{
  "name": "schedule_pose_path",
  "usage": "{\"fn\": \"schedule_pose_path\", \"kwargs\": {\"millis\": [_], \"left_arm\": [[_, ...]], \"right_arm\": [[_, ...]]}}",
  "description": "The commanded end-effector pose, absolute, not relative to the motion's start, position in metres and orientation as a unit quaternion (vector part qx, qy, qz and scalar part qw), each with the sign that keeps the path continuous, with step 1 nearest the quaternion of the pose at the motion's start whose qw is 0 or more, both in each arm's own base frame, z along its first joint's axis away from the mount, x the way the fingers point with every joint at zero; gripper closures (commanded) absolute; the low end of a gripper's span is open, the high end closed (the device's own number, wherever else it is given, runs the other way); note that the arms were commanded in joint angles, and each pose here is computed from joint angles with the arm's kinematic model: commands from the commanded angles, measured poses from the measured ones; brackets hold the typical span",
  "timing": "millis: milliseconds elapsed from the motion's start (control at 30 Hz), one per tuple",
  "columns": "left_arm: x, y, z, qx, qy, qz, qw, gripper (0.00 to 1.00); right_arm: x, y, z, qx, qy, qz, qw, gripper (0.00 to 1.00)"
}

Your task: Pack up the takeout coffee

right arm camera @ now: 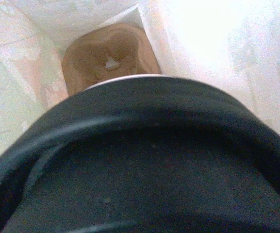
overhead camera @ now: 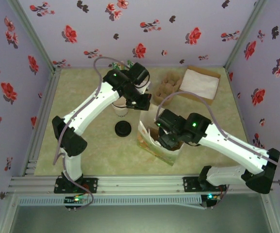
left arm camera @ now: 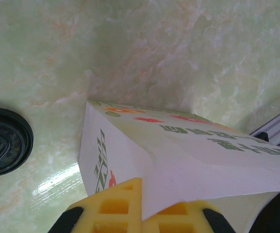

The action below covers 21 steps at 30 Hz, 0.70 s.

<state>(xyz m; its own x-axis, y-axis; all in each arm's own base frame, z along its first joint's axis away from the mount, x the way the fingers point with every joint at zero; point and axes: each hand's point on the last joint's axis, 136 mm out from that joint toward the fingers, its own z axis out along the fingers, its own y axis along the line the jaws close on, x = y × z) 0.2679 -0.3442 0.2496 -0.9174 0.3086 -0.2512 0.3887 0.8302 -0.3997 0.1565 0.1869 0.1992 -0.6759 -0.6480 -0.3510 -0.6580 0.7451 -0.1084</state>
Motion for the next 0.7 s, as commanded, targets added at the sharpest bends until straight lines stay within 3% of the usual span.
{"fn": "schedule_pose_path", "kwargs": {"millis": [0, 667], "left_arm": [[0.269, -0.341, 0.257, 0.191, 0.950, -0.225, 0.098, 1.00], [0.269, -0.338, 0.272, 0.197, 0.944, -0.236, 0.121, 1.00]], "right_arm": [[0.148, 0.179, 0.196, -0.362, 0.918, 0.010, 0.163, 0.28], [0.161, 0.175, 0.170, -0.337, 0.935, -0.053, 0.097, 0.28]]}}
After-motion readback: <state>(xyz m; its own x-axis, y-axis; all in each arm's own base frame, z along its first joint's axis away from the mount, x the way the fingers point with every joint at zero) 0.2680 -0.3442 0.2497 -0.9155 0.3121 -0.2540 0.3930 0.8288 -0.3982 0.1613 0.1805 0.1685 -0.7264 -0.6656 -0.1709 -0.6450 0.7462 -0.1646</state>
